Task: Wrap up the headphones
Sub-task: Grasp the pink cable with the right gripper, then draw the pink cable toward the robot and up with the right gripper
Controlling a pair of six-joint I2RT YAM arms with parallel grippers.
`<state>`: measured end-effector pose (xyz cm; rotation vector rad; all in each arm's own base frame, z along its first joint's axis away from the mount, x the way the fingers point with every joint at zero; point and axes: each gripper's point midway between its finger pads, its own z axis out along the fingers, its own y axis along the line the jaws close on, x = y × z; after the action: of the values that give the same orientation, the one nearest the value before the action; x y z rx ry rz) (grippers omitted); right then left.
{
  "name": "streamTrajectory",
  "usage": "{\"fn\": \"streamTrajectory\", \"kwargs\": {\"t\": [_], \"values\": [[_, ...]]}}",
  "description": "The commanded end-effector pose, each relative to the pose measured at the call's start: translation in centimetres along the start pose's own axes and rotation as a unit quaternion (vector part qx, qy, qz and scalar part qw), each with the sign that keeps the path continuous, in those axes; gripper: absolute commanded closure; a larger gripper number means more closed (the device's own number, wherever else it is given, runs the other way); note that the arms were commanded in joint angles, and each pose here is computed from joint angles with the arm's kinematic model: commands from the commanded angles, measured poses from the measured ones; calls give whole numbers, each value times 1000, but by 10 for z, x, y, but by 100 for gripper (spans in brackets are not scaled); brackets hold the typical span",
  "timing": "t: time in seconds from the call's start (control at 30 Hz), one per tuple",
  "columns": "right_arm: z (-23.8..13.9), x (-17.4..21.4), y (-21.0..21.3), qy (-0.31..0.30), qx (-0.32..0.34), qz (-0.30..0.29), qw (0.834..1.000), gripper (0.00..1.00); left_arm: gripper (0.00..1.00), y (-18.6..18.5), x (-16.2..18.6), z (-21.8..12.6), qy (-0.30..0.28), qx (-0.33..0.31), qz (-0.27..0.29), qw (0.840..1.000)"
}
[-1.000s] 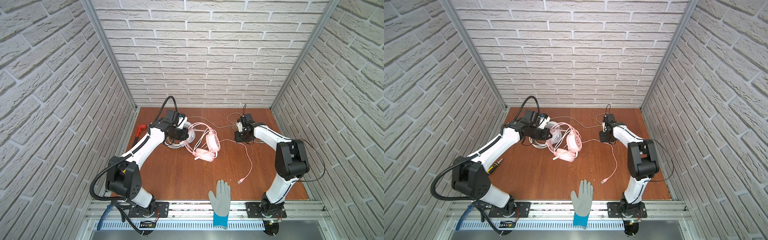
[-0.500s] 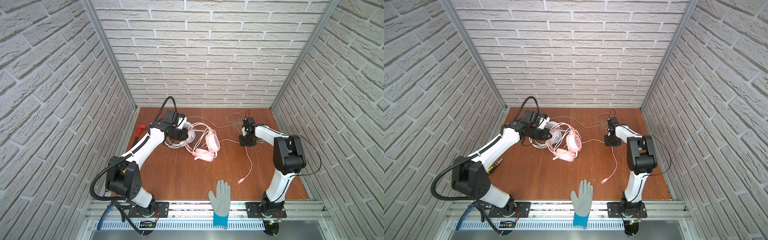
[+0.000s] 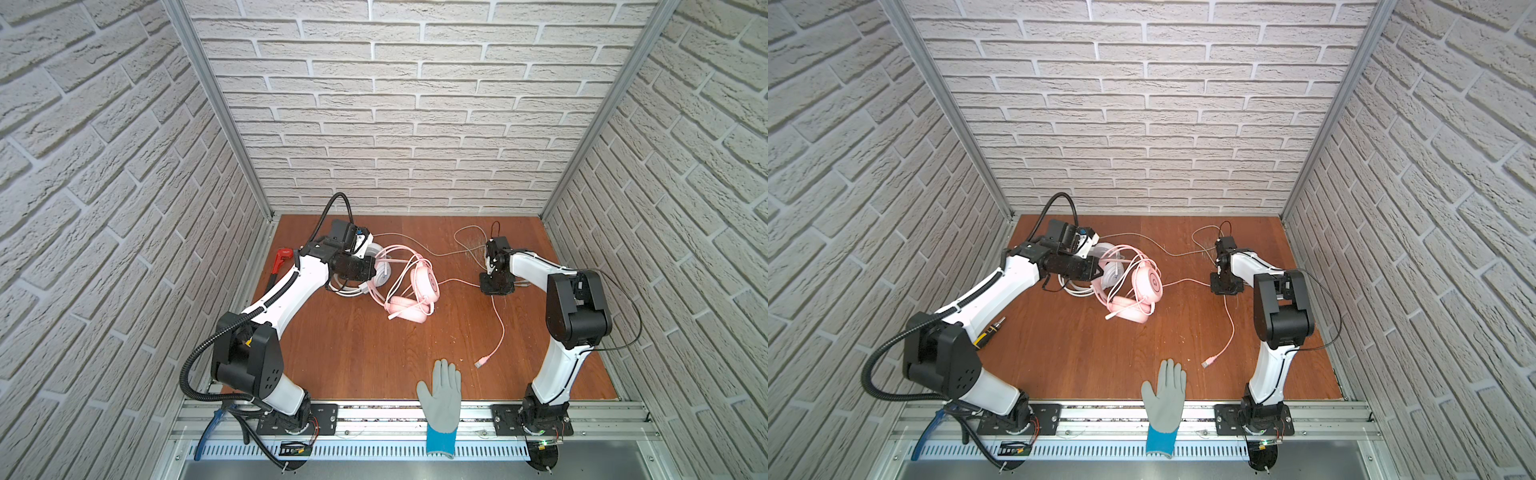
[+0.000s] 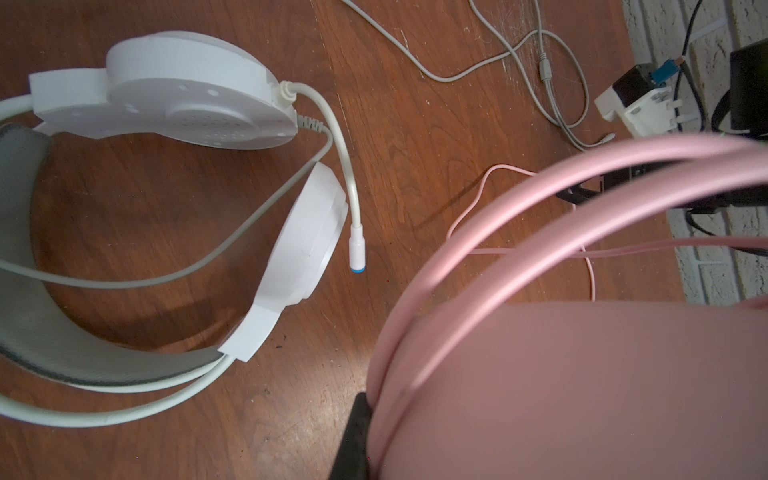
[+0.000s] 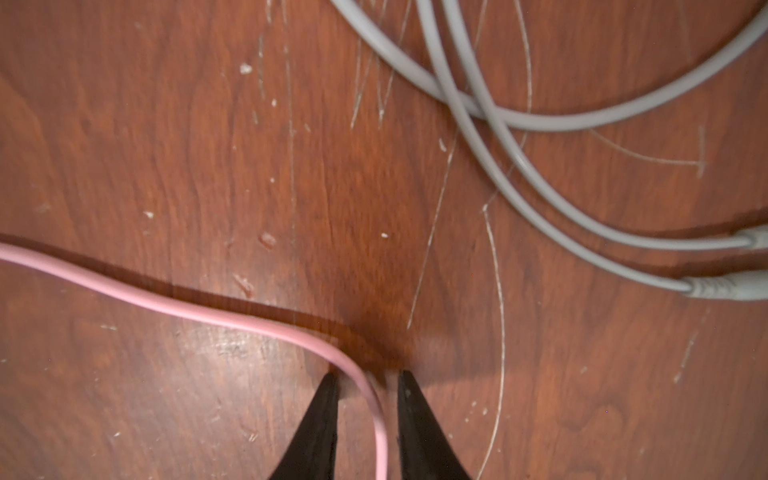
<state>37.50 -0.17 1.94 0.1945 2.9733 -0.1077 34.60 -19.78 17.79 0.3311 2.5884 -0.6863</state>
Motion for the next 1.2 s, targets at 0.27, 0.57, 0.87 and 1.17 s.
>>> {"fn": "streamTrajectory", "kwargs": {"t": [0.27,0.57,0.87,1.17], "values": [[19,35,-8,52,11,-6,999,89,100,-14,-20,-11,-41,32,2,999],[11,34,-7,27,5,-14,1000,94,100,-11,-23,-7,-39,31,-7,999],[-31,17,25,-62,-55,-86,993,94,100,2,-44,-4,-76,16,-42,996],[-67,30,73,-126,-118,-190,966,95,100,28,-78,-6,-125,-20,-109,986]]}}
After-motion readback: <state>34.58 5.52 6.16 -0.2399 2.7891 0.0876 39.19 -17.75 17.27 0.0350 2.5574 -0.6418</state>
